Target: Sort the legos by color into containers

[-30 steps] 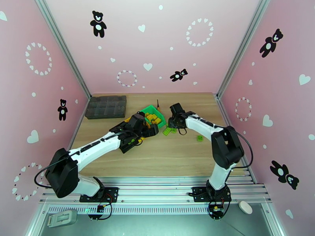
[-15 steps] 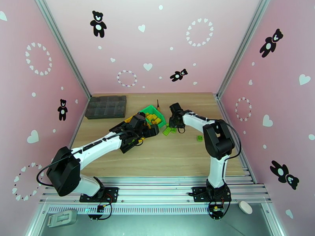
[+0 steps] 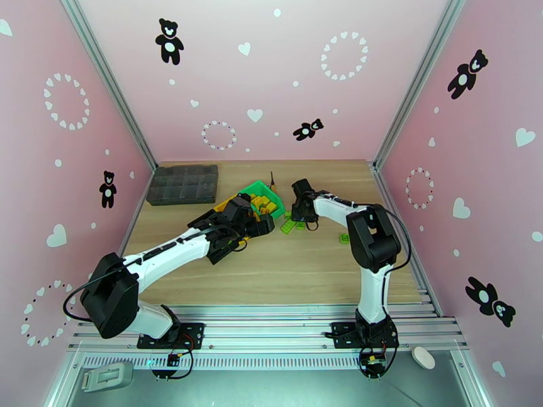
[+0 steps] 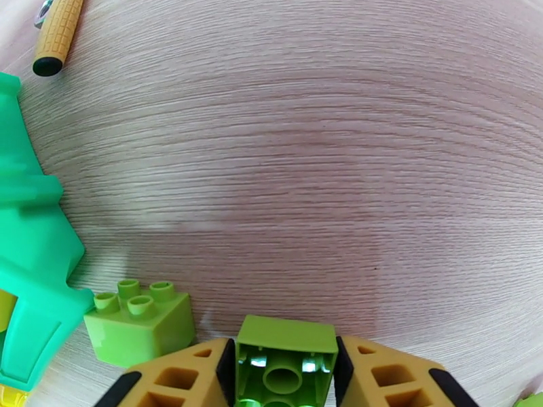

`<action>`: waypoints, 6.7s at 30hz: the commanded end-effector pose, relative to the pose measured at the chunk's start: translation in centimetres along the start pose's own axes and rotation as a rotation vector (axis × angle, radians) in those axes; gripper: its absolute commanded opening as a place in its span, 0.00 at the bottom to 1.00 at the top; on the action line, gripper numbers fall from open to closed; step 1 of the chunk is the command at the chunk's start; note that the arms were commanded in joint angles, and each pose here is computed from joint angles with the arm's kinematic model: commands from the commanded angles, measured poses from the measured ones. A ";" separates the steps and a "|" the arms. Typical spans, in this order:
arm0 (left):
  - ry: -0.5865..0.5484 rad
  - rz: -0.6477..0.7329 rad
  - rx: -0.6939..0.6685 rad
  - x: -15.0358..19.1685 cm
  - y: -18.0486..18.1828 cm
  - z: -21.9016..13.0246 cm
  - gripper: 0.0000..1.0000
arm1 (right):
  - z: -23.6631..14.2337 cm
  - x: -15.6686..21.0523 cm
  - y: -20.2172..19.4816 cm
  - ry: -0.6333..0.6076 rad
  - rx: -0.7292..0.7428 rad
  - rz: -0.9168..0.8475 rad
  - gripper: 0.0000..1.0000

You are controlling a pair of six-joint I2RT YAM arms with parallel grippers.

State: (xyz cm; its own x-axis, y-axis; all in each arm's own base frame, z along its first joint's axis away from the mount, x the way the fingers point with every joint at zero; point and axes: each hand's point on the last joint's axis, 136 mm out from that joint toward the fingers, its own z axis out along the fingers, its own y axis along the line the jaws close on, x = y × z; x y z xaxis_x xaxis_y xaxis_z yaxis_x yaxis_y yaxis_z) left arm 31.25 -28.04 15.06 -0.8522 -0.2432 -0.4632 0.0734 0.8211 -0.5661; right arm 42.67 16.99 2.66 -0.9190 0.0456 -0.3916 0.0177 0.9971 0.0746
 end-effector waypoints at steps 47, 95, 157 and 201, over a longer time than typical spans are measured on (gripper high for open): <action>-0.332 -0.493 -0.078 -5.9 20.8 -14.3 0.98 | -11.2 4.6 33.8 -0.054 -0.581 -0.430 0.48; -0.070 -0.041 -0.062 -1.1 3.5 -2.0 0.97 | -1.8 1.9 5.8 -0.050 -0.069 -0.031 0.71; -0.353 -0.480 -0.128 -7.7 21.0 -14.4 0.98 | -11.5 7.8 33.4 -0.033 -0.629 -0.455 0.37; 0.026 0.076 0.090 1.5 -5.7 2.8 0.97 | -10.6 6.1 -12.2 -0.178 0.145 0.305 0.83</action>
State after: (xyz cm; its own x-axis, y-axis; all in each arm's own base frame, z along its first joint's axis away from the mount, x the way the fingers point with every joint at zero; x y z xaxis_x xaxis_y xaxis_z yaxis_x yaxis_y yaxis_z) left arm 30.59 -32.31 14.35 -0.8679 -0.1544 -0.4722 0.1513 0.8232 -0.5472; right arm 33.39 7.02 8.93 -0.8152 0.2659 -0.5146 0.2594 0.9619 0.0860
